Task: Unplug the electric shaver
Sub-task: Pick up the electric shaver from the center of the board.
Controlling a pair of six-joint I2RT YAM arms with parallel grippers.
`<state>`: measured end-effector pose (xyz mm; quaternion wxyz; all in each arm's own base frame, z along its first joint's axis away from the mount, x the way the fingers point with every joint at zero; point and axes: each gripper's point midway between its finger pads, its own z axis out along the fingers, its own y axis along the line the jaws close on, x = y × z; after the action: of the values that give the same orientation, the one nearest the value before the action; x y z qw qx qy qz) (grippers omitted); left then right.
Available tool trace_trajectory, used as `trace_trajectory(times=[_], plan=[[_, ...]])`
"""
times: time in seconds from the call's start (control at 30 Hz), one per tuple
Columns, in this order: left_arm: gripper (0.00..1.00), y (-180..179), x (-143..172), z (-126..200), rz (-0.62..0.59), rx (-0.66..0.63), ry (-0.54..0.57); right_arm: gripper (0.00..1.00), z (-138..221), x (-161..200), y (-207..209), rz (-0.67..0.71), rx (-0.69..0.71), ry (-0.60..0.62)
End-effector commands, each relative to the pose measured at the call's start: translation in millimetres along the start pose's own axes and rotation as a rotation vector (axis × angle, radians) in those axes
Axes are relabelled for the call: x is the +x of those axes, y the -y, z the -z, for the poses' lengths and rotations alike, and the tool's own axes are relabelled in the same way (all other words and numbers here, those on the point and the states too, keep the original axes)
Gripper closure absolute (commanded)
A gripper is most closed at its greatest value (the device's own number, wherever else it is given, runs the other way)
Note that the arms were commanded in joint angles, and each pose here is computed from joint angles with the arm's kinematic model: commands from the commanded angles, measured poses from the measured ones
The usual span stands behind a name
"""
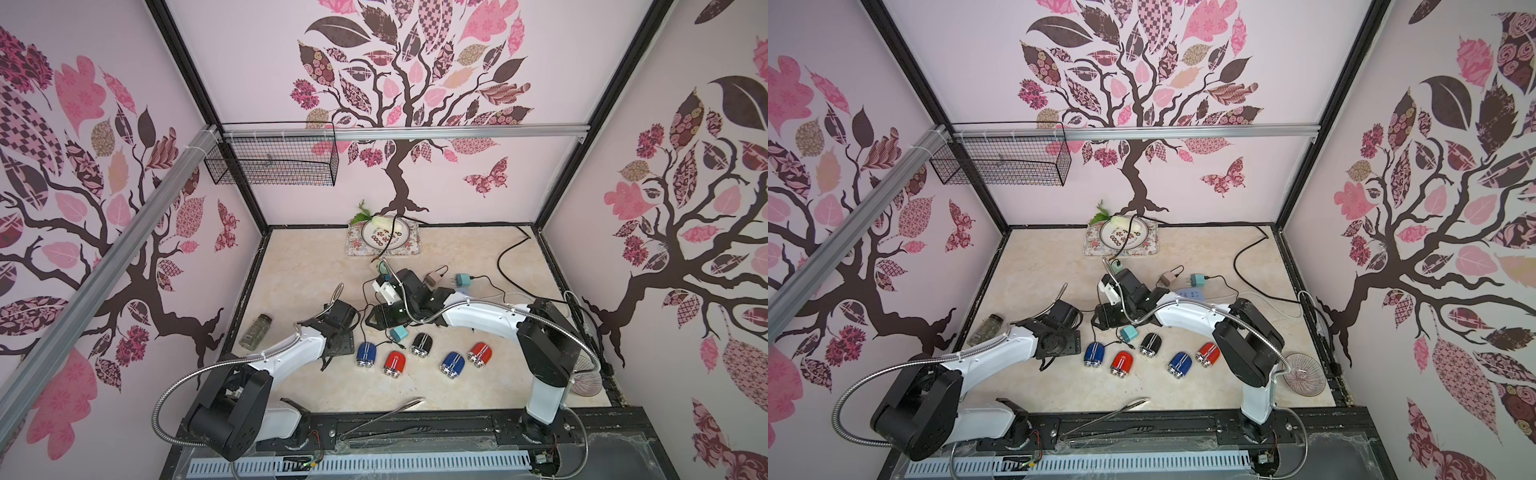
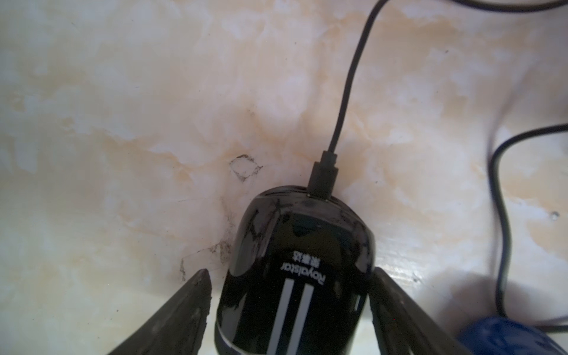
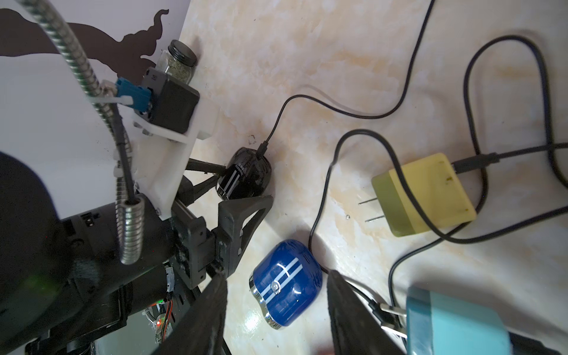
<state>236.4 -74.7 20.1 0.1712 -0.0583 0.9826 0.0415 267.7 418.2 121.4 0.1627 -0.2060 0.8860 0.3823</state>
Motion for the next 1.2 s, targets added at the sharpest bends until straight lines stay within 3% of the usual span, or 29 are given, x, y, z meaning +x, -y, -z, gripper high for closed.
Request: trace_trajectory(times=[0.0, 0.53, 0.87, 1.17], plan=[[0.21, 12, -18, 7, -0.012, 0.034, 0.043, 0.45, -10, 3, 4, -0.006, 0.009, -0.016], [0.31, 22, -6, -8, -0.039, 0.048, -0.058, 0.45, -14, 7, 9, -0.006, 0.021, -0.026], [0.55, 16, -5, 3, -0.014, 0.058, -0.023, 0.45, -15, 8, 12, -0.006, 0.024, -0.025], [0.72, 21, -26, 34, 0.01, 0.156, 0.099, 0.45, -10, -5, 0, -0.006, -0.018, 0.007]])
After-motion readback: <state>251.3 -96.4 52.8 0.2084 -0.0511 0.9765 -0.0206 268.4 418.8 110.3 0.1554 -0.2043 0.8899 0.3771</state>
